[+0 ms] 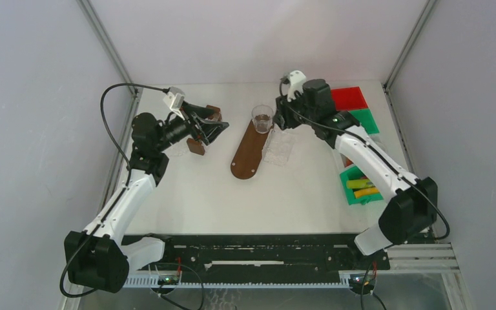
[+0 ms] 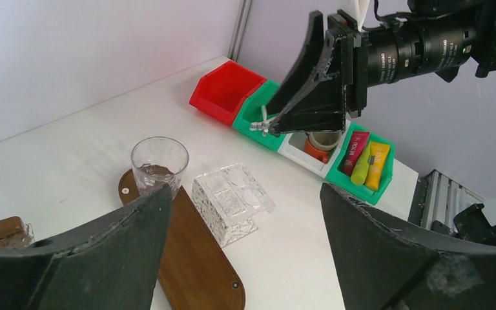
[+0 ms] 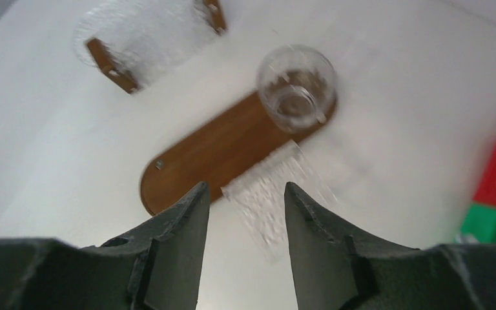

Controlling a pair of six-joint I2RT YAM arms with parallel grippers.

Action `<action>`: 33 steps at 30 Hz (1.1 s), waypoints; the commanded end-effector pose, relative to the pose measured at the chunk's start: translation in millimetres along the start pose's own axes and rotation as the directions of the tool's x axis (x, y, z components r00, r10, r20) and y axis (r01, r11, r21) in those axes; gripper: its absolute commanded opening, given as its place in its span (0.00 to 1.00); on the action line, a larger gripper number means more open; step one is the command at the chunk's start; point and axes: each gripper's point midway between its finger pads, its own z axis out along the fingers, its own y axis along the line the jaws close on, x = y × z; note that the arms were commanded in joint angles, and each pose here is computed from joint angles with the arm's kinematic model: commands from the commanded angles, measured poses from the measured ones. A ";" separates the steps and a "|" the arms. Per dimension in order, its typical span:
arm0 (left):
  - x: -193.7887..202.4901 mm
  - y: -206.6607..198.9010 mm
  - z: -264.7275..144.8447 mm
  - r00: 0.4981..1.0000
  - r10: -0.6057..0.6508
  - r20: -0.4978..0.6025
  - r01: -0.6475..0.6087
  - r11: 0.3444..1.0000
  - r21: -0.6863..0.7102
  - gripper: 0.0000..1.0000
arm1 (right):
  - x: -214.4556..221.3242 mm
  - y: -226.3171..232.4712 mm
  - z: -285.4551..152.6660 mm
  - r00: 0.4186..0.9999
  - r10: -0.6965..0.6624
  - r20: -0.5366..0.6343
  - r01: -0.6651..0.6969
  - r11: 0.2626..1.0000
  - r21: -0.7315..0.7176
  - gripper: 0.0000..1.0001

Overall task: Prepare toiletry sets of a toothbrush and toothpaste on the tray
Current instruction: Place the cup on the tray, then pick up the cup from the storage box.

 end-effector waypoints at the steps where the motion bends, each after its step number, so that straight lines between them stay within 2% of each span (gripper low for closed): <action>1: -9.2 -13.5 -4.3 0.999 0.023 0.039 -0.025 0.999 0.043 0.89 | 3.0 -44.7 -41.0 0.988 0.139 0.075 -0.150 0.973 0.176 0.55; 7: -9.9 -15.7 -4.6 0.999 0.023 0.044 -0.025 0.998 0.054 0.89 | 57.9 -108.4 -91.5 0.949 0.310 0.066 -0.310 0.868 0.388 0.55; 12: -10.7 -17.8 -4.4 0.999 0.022 0.040 -0.025 0.998 0.059 0.89 | 82.9 -134.6 -122.7 0.919 0.383 0.099 -0.386 0.815 0.432 0.55; 14: -9.6 -17.4 -3.6 1.000 0.021 0.016 -0.022 0.999 0.049 0.89 | 79.9 -136.7 -132.1 0.905 0.402 0.136 -0.422 0.811 0.405 0.55; 18: -1.2 -13.3 -3.9 0.992 0.062 -0.110 -0.064 0.998 -0.020 0.90 | 62.2 -121.8 -138.8 0.892 0.398 0.216 -0.449 0.837 0.312 0.55; 26: -21.9 -57.0 4.1 0.999 0.049 -0.022 -0.049 0.998 0.033 0.90 | 26.0 -60.4 -163.0 0.856 0.351 0.379 -0.399 0.915 0.053 0.55; 28: -20.0 -68.8 11.4 1.000 -0.014 0.012 0.014 1.000 0.024 0.90 | 26.1 -48.0 -169.3 0.851 0.334 0.404 -0.369 0.929 0.009 0.55; 33: -3.5 -117.6 20.0 0.981 -0.181 0.062 0.173 0.978 0.119 0.89 | 15.3 -36.0 -184.9 0.815 0.268 0.513 -0.297 0.955 -0.027 0.56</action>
